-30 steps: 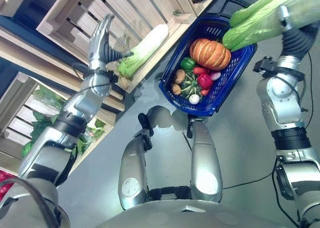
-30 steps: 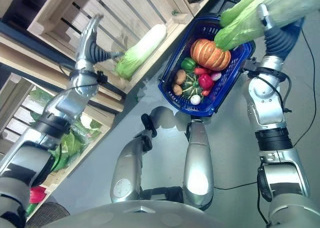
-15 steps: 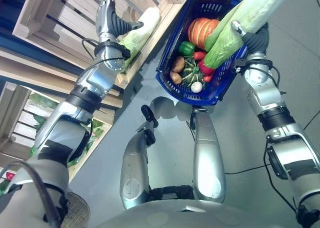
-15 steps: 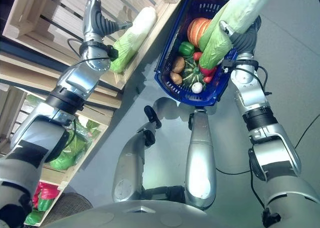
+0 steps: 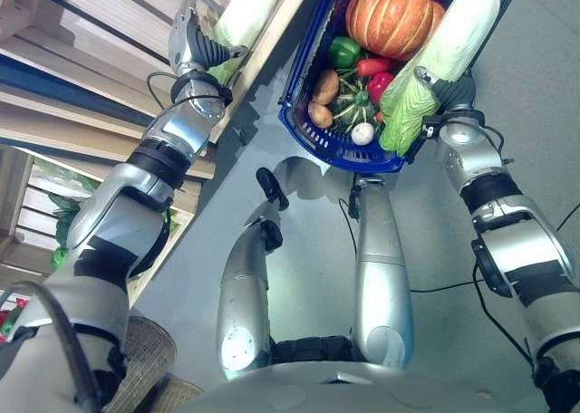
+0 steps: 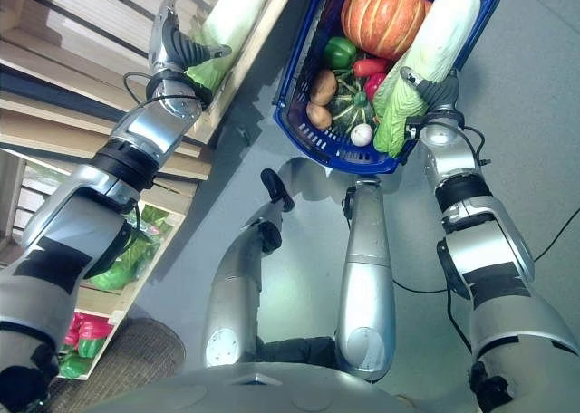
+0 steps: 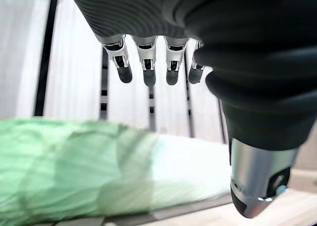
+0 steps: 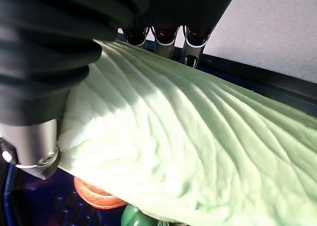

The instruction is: Pick up fruits and vegetables into the basket

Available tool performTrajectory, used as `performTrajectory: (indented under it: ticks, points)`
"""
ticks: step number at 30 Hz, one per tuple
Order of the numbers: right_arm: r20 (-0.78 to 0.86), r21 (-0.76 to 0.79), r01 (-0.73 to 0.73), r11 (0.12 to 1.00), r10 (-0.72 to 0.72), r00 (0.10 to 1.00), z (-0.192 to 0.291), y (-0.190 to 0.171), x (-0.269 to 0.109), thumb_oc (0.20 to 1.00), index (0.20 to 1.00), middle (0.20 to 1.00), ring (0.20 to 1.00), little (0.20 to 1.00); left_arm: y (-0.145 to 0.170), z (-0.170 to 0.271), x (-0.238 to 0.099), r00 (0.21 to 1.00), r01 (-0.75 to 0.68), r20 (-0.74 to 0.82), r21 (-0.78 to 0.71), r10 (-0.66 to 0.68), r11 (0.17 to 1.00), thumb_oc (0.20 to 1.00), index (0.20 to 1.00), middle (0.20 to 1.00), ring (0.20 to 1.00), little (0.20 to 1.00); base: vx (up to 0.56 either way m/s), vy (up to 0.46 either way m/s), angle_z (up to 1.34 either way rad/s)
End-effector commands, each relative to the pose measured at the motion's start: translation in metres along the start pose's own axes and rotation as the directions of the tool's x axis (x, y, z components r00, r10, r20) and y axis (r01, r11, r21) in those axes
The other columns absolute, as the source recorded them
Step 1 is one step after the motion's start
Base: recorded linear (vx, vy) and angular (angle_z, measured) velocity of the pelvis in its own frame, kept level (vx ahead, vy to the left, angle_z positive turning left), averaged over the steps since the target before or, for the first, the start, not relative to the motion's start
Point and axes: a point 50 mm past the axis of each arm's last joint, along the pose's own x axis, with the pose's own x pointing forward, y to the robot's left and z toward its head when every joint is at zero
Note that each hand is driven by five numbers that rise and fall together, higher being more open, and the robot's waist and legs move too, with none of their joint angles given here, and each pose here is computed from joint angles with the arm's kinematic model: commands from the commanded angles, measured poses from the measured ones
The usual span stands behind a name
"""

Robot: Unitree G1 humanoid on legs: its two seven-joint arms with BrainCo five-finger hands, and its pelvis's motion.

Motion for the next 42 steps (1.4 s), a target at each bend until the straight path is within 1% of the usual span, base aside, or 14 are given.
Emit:
performTrajectory:
  ticks: [1,5,9,11,12,13,15,17,23,25,30,33,36,42]
  points:
    - [-0.026,0.042,0.046,0.998,-0.045,0.999,0.003,-0.025,0.007,0.200,0.200,0.200,0.200,0.200,0.008,0.005,0.008,0.998,-0.058,-0.034,-0.035,0.057,0.998,1.000,1.000,1.000,1.000,1.000,0.00,-0.014,0.06]
    - [-0.057,0.055,0.016,0.998,-0.013,0.998,0.000,-0.026,0.009,0.200,0.200,0.200,0.200,0.200,0.015,0.001,0.013,0.995,-0.069,-0.072,-0.007,0.068,0.998,1.000,1.000,1.000,1.000,1.000,-0.01,-0.023,0.05]
    - [-0.065,0.030,-0.085,0.996,0.087,0.994,0.002,-0.020,0.010,0.200,0.200,0.200,0.200,0.200,0.024,-0.008,0.018,0.989,-0.080,-0.126,0.023,0.083,0.997,1.000,1.000,1.000,1.000,1.000,-0.01,-0.044,0.03]
    - [-0.076,0.021,-0.167,0.986,0.168,0.983,0.004,-0.013,0.010,0.213,0.213,0.213,0.213,0.213,0.032,-0.010,0.023,0.985,-0.089,-0.142,0.051,0.095,0.995,1.000,1.000,1.000,1.000,1.000,-0.01,-0.051,0.00]
    - [-0.079,0.006,-0.170,0.985,0.170,0.982,0.004,-0.012,0.010,0.529,0.529,0.529,0.529,0.529,0.034,-0.011,0.024,0.984,-0.090,-0.148,0.057,0.098,0.994,1.000,1.000,1.000,1.000,1.000,-0.01,-0.043,0.00]
    - [-0.092,-0.024,-0.172,0.985,0.170,0.981,0.003,-0.011,0.009,1.000,1.000,1.000,1.000,1.000,0.036,-0.012,0.025,0.982,-0.094,-0.160,0.062,0.103,0.994,1.000,1.000,1.000,1.000,1.000,-0.01,-0.039,0.01]
    - [-0.096,-0.049,-0.189,0.981,0.184,0.978,0.004,-0.010,0.010,1.000,1.000,1.000,1.000,1.000,0.040,-0.013,0.027,0.979,-0.105,-0.167,0.084,0.118,0.991,1.000,1.000,1.000,1.000,1.000,-0.02,-0.052,0.02]
    - [-0.043,-0.093,-0.195,0.976,0.192,0.981,0.011,-0.006,0.010,1.000,1.000,1.000,1.000,1.000,0.049,-0.016,0.030,0.974,-0.125,-0.176,0.113,0.144,0.986,1.000,1.000,1.000,1.000,1.000,-0.03,-0.066,0.00]
    - [0.116,-0.127,-0.230,0.965,0.244,0.963,0.025,0.011,-0.005,1.000,1.000,1.000,1.000,1.000,0.071,-0.027,0.035,0.954,-0.163,-0.223,0.182,0.202,0.970,1.000,1.000,1.000,1.000,1.000,-0.01,0.000,-0.02]
    - [0.194,-0.125,-0.260,0.957,0.281,0.940,0.024,0.015,-0.021,1.000,1.000,1.000,1.000,1.000,0.081,-0.036,0.035,0.942,-0.168,-0.249,0.222,0.223,0.960,1.000,1.000,1.000,1.000,1.000,-0.01,0.053,-0.11]
    - [0.295,-0.160,-0.321,0.933,0.356,0.887,0.005,0.016,-0.060,1.000,1.000,1.000,1.000,1.000,0.095,-0.062,0.031,0.914,-0.167,-0.314,0.283,0.256,0.944,1.000,1.000,1.000,1.000,1.000,0.01,0.053,-0.12]
    - [0.303,-0.165,-0.369,0.915,0.403,0.863,-0.008,0.013,-0.079,1.000,1.000,1.000,1.000,1.000,0.101,-0.077,0.027,0.900,-0.166,-0.341,0.308,0.271,0.937,1.000,1.000,1.000,1.000,1.000,0.03,0.061,-0.09]
    - [0.276,-0.114,-0.438,0.892,0.452,0.848,-0.020,0.011,-0.092,1.000,1.000,1.000,1.000,1.000,0.104,-0.089,0.023,0.889,-0.135,-0.378,0.323,0.258,0.937,1.000,1.000,1.000,1.000,1.000,0.02,0.040,-0.21]
    - [0.211,-0.028,-0.519,0.854,0.513,0.832,-0.035,0.013,-0.103,1.000,1.000,1.000,1.000,1.000,0.101,-0.115,0.014,0.853,-0.006,-0.495,0.308,0.166,0.951,1.000,1.000,1.000,1.000,1.000,0.02,0.026,-0.18]
